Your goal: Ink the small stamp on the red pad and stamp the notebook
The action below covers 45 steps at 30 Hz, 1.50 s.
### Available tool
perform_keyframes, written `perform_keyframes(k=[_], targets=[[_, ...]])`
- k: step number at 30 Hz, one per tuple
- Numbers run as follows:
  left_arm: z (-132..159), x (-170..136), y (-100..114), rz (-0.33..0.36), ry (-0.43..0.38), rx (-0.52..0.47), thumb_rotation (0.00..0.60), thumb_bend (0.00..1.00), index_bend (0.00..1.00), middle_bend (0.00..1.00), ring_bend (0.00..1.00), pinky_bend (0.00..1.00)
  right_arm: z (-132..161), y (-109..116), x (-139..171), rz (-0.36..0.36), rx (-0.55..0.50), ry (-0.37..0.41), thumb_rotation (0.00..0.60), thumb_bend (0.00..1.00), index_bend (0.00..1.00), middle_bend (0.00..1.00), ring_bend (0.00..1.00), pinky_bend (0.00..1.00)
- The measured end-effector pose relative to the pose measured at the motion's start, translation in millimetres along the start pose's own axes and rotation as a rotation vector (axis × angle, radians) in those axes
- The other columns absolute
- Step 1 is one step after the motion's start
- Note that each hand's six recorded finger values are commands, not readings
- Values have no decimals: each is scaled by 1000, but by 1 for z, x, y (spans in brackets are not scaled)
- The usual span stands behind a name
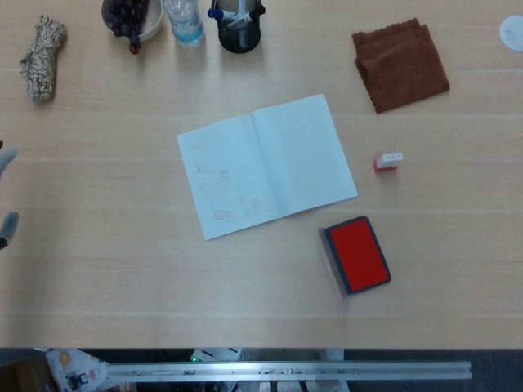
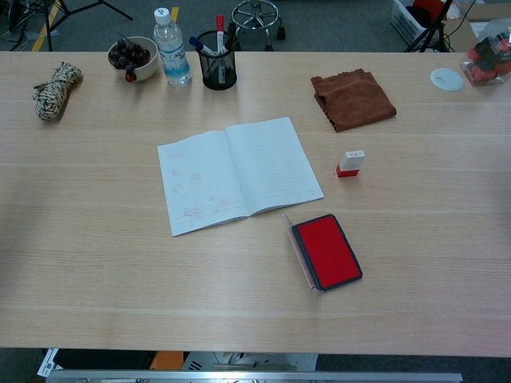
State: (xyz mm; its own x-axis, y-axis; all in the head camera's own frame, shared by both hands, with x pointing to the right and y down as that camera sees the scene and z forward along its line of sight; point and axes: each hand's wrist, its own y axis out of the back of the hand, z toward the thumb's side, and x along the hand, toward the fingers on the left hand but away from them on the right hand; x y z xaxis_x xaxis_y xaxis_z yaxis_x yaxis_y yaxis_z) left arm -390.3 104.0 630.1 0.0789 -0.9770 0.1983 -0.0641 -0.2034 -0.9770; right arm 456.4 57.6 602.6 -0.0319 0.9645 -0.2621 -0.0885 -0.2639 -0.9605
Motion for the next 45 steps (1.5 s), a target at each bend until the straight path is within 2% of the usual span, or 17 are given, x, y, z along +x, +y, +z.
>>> perform_keyframes(k=[7,14,18,22,31,45], targets=[[1,-1,1,1,0,-1,600,265,138,130,131,67,22,-8,-5,47,0,128,600,258,269,315,228,295],[0,-3,2,1,-1,-7,600,265,138,130,131,67,45,-13,-21,72,26,203,600,259,310,328,228,295],[0,-4,2,2,-2,-11,600,265,138,130,131,67,70,-17,-39,81,32,260,600,259,372,333,228,295],[-2,-6,3,-4,3,-17,600,265,138,131,131,67,96,-28,-57,104,42,304,600,259,391,334,228,295],[-8,-8,4,-5,15,-22,600,265,138,130,131,67,147,-64,-81,173,89,372,600,260,407,334,228,295],[-9,-7,1,-19,17,-17,600,265,138,130,131,67,183,-111,-99,238,152,384,600,261,418,334,228,295]])
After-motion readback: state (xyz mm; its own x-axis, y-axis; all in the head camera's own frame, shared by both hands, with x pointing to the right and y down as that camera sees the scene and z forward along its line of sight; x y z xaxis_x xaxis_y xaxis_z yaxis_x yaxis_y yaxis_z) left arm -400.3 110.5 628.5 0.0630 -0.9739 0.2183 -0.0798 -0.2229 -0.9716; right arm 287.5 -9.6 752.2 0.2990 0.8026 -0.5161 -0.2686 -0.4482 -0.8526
